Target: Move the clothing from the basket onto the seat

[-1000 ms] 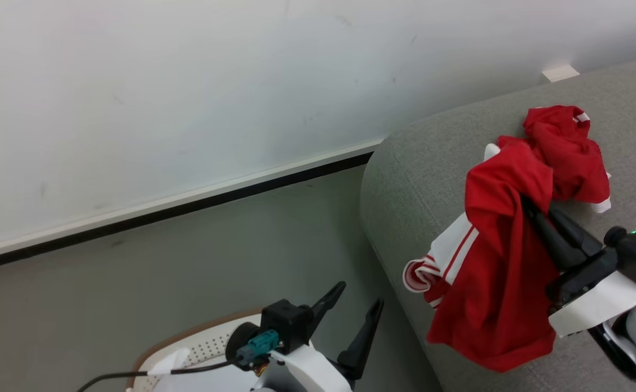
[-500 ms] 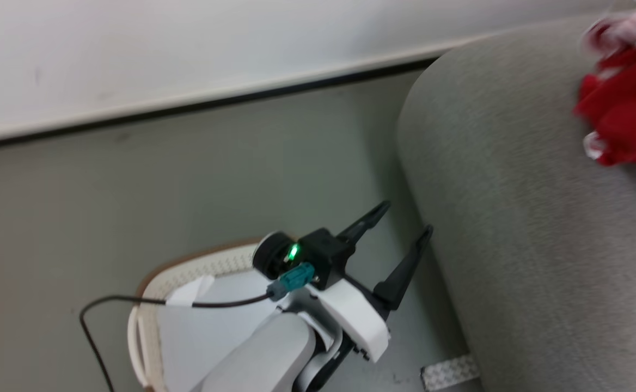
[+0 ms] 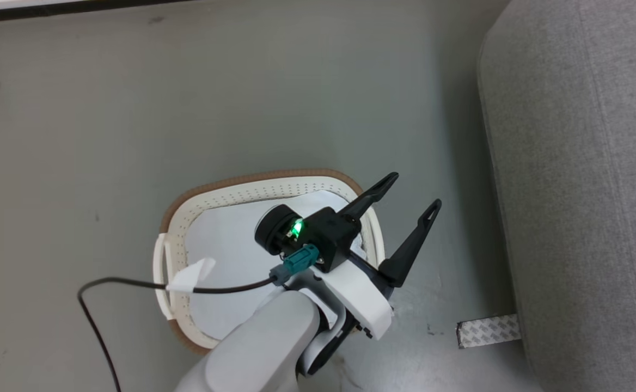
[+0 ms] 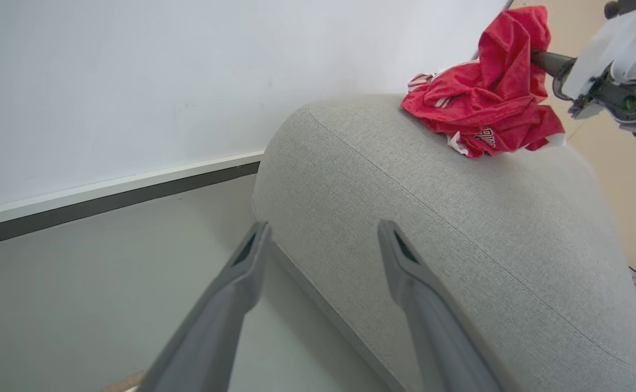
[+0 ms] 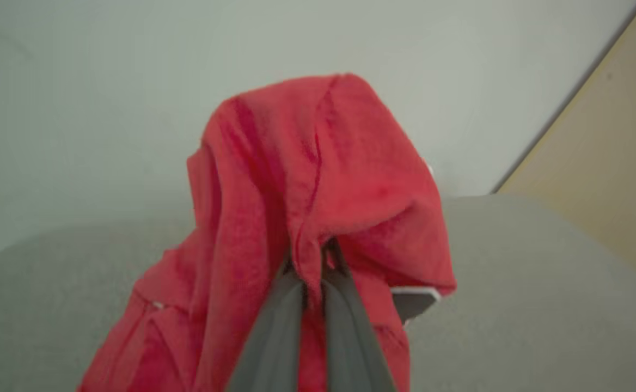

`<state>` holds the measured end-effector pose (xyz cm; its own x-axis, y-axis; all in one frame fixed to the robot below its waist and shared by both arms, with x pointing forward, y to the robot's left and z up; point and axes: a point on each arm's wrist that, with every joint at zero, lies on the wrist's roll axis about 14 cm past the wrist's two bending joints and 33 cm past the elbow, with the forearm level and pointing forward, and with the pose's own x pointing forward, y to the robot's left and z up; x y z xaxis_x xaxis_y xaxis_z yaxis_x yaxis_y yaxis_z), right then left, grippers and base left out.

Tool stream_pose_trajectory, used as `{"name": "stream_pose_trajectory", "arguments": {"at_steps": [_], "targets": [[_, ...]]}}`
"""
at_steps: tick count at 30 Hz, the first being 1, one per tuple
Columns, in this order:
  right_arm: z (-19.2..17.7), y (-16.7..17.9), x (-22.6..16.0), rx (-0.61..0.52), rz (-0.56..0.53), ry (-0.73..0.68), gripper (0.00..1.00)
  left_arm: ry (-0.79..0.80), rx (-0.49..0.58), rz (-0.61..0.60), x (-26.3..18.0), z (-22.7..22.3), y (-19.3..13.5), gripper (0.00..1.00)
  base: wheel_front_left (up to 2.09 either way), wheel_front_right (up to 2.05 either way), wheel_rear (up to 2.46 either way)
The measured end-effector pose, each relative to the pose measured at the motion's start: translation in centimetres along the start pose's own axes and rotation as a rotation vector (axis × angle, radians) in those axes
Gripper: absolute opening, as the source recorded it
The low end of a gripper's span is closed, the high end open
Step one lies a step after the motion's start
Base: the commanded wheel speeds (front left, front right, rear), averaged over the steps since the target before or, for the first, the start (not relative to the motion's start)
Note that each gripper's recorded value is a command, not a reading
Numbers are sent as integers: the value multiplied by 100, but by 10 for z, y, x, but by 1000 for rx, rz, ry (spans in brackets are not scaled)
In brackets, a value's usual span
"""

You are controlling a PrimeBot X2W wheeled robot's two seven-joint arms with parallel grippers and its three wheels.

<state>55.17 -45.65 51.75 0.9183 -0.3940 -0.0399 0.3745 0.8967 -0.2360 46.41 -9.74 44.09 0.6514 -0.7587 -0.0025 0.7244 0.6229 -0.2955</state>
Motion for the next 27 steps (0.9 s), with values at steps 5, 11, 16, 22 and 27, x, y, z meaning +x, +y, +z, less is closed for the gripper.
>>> {"name": "stream_pose_trajectory", "arguments": {"at_steps": [5,11,16,22,27], "targets": [[-62,1,-34,73,-45,154,100,-6,0,25,-2,2,3,100,0,0,0],[-70,18,-69,127,-26,134,100,-10,-12,91,-11,5,11,100,0,0,0],[-64,40,-110,141,35,91,100,-15,5,163,-28,11,19,100,0,0,0],[-43,66,-159,148,116,11,100,-24,-10,302,-60,18,35,100,0,0,0],[-17,97,-197,181,200,-71,100,-52,4,433,-98,29,53,100,0,0,0]]}}
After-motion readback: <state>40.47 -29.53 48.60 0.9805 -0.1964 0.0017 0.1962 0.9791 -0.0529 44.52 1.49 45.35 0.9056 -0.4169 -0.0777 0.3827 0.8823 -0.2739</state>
